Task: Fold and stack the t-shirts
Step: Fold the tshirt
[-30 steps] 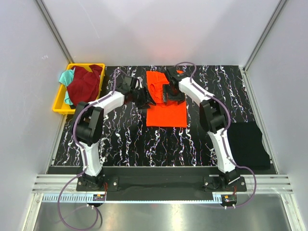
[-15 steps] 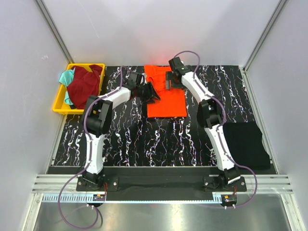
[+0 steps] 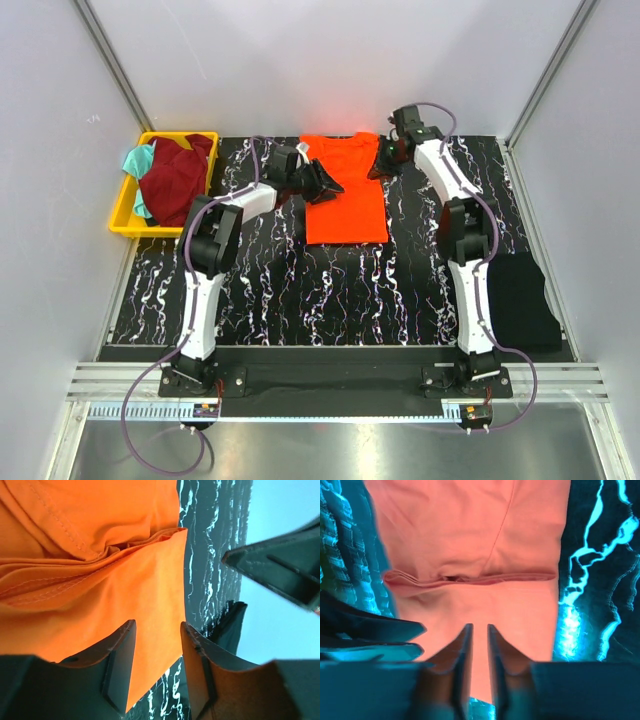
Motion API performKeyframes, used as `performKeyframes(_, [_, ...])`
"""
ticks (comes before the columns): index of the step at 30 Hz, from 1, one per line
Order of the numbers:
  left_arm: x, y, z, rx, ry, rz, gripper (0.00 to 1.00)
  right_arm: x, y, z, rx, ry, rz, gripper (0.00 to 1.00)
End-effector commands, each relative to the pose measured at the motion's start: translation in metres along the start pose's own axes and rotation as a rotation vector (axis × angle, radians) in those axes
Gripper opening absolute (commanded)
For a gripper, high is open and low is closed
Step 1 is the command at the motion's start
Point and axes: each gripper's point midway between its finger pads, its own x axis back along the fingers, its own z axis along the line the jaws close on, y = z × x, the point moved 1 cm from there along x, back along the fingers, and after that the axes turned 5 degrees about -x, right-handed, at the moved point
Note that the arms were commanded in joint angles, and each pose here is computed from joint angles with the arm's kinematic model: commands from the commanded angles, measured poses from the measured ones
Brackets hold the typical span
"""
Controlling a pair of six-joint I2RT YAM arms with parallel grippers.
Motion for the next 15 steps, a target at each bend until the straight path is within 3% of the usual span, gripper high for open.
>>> performKeyframes(1, [-0.001,0.016,-0.019,-0.023,-0.126,-0.070,0.44,0.012,0.007,0.024,-0.128,0.241,0.033,0.17])
performKeyframes(5, [-0.003,0.025,-0.008,-0.021,-0.153,-0.107,0.41,0.007,0.010,0.027,-0.199,0.400,0.028,0.04])
performKeyframes(8, [-0.004,0.036,0.004,-0.009,-0.175,-0.134,0.40,-0.003,0.014,0.025,-0.260,0.528,0.023,0.01])
performKeyframes(15, [-0.018,0.047,0.041,0.019,-0.172,-0.139,0.40,-0.039,0.017,0.002,-0.343,0.639,0.018,0.00])
